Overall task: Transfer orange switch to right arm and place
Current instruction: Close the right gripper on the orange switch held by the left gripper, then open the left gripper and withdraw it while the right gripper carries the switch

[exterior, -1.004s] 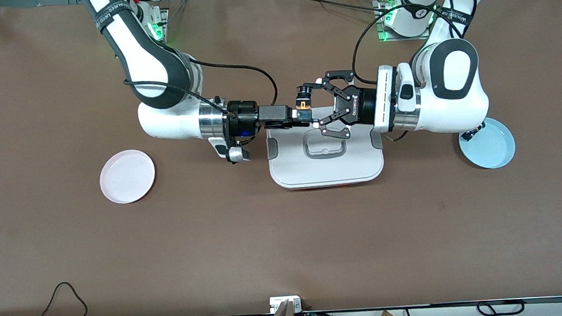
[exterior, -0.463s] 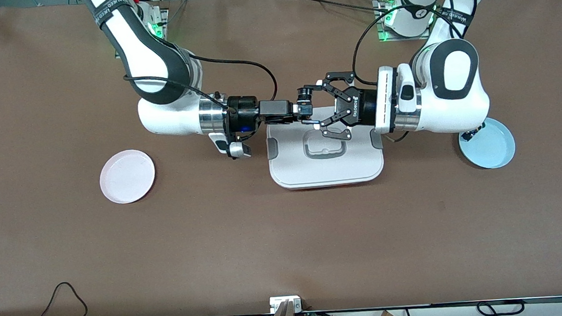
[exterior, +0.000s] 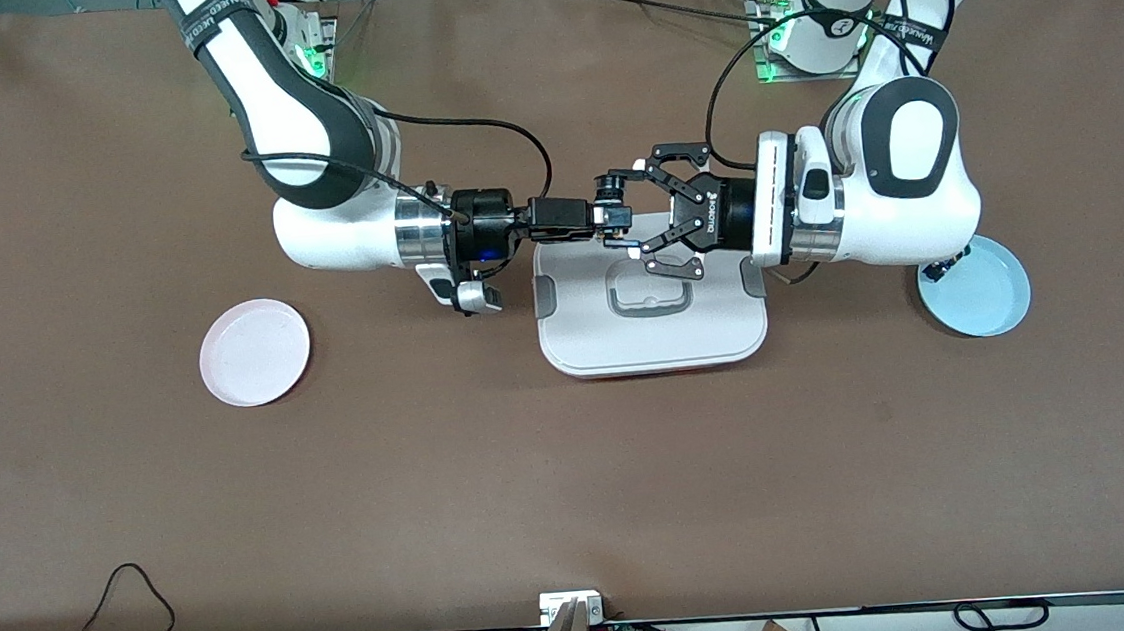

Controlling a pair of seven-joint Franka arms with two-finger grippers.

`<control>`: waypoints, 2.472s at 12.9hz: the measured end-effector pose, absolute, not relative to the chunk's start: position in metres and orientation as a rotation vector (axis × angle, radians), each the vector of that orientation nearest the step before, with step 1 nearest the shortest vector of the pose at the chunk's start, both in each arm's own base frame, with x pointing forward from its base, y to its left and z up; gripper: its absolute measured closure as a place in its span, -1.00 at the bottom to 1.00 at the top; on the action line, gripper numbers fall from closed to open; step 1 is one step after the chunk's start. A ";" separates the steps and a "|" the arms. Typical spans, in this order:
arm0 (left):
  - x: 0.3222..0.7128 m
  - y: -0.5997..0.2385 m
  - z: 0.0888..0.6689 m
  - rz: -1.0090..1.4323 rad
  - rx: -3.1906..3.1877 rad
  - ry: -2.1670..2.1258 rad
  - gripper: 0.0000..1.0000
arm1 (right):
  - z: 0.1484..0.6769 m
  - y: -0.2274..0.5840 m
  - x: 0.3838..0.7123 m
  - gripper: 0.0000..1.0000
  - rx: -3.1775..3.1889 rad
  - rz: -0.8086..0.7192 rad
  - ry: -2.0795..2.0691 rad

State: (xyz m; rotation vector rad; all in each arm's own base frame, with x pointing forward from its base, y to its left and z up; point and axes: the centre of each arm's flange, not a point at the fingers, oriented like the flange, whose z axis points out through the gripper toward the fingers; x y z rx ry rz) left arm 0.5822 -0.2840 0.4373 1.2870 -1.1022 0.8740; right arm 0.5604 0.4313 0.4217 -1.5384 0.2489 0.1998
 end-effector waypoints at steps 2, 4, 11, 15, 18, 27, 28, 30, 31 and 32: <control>0.582 -0.286 0.438 0.876 1.282 -1.097 -0.45 | 0.422 0.429 0.561 0.18 -1.529 0.210 0.240; 0.582 -0.287 0.439 0.877 1.280 -1.097 -0.45 | 0.423 0.428 0.562 0.18 -1.525 0.212 0.236; 0.613 -0.210 0.430 0.959 1.383 -1.021 -0.98 | 0.433 0.419 0.567 0.18 -1.507 0.204 0.227; 0.630 -0.108 0.398 1.017 1.524 -0.900 -1.00 | 0.433 0.416 0.566 0.18 -1.559 0.193 0.180; 0.621 -0.025 0.355 0.937 1.686 -0.947 -1.00 | 0.434 0.388 0.579 0.18 -1.674 0.158 0.091; 0.602 0.155 0.304 0.608 2.303 -0.937 -1.00 | 0.414 0.297 0.591 0.18 -2.127 0.238 -0.313; 0.603 0.167 0.308 0.556 2.380 -0.920 -1.00 | 0.415 0.282 0.591 0.18 -2.166 0.261 -0.351; 0.609 0.186 0.325 0.463 2.519 -0.917 -1.00 | 0.414 0.257 0.591 0.18 -2.233 0.290 -0.428; 0.613 0.194 0.337 0.415 2.601 -0.878 -1.00 | 0.410 0.245 0.592 0.18 -2.265 0.296 -0.472; 0.617 0.198 0.350 0.372 2.676 -0.822 -1.00 | 0.404 0.232 0.593 0.18 -2.304 0.298 -0.527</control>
